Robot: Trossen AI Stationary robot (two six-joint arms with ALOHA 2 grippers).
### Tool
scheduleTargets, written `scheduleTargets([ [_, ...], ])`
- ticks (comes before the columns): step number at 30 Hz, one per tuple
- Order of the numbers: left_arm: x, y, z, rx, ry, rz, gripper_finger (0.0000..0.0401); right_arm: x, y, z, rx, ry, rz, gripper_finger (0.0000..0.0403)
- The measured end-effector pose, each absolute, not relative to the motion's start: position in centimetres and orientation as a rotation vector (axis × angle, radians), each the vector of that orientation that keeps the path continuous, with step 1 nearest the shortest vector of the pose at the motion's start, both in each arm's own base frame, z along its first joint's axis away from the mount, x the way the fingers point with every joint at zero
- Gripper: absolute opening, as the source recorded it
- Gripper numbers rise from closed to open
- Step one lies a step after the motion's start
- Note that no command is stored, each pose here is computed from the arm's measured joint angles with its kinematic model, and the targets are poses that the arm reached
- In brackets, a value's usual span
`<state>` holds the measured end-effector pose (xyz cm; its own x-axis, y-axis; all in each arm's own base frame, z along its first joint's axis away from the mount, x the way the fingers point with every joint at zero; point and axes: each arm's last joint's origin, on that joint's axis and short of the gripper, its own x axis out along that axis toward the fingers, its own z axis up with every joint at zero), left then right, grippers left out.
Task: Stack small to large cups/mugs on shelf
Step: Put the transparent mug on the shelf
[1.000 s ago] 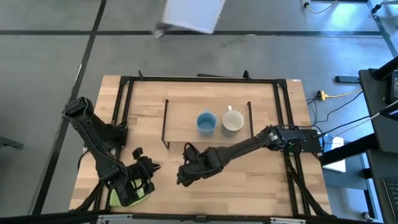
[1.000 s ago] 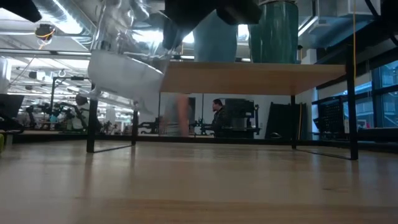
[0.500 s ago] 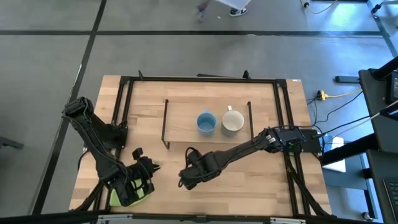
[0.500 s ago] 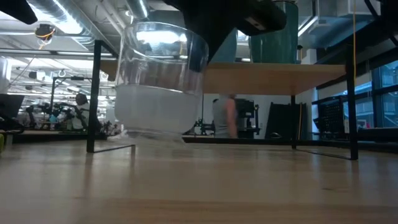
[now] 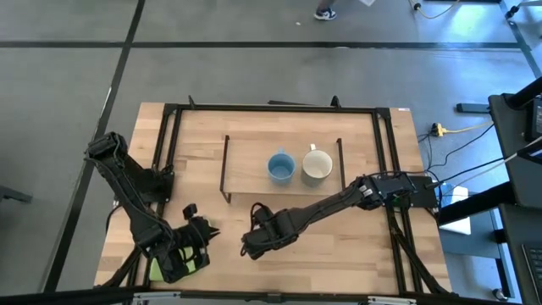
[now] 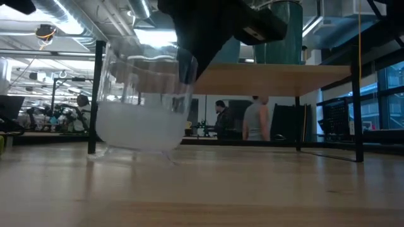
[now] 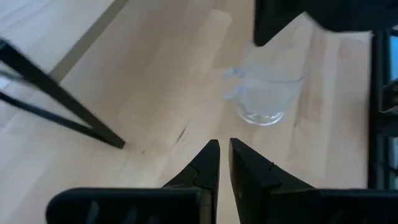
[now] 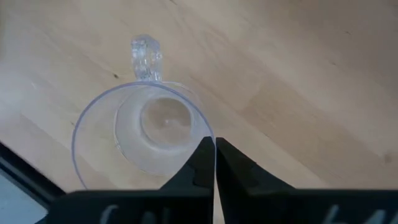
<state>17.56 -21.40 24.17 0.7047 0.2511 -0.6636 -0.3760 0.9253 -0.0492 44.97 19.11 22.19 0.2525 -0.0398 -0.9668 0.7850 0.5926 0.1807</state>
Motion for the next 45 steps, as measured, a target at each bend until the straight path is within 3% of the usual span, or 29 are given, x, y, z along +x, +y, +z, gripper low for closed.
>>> scheduleTargets([
  [28,17.9,-21.8,24.3,-0.188,0.692,0.313,0.0031,45.0,19.7,21.3,0.751,1.18,-0.666,0.0018],
  [40,18.0,-21.8,24.4,-0.164,0.682,0.305,0.0031,45.4,20.0,21.7,0.775,1.14,-0.631,0.013],
  [45,18.5,-22.4,24.7,-0.164,0.665,0.235,0.0031,45.4,19.8,23.0,0.77,1.072,-0.629,0.0158],
])
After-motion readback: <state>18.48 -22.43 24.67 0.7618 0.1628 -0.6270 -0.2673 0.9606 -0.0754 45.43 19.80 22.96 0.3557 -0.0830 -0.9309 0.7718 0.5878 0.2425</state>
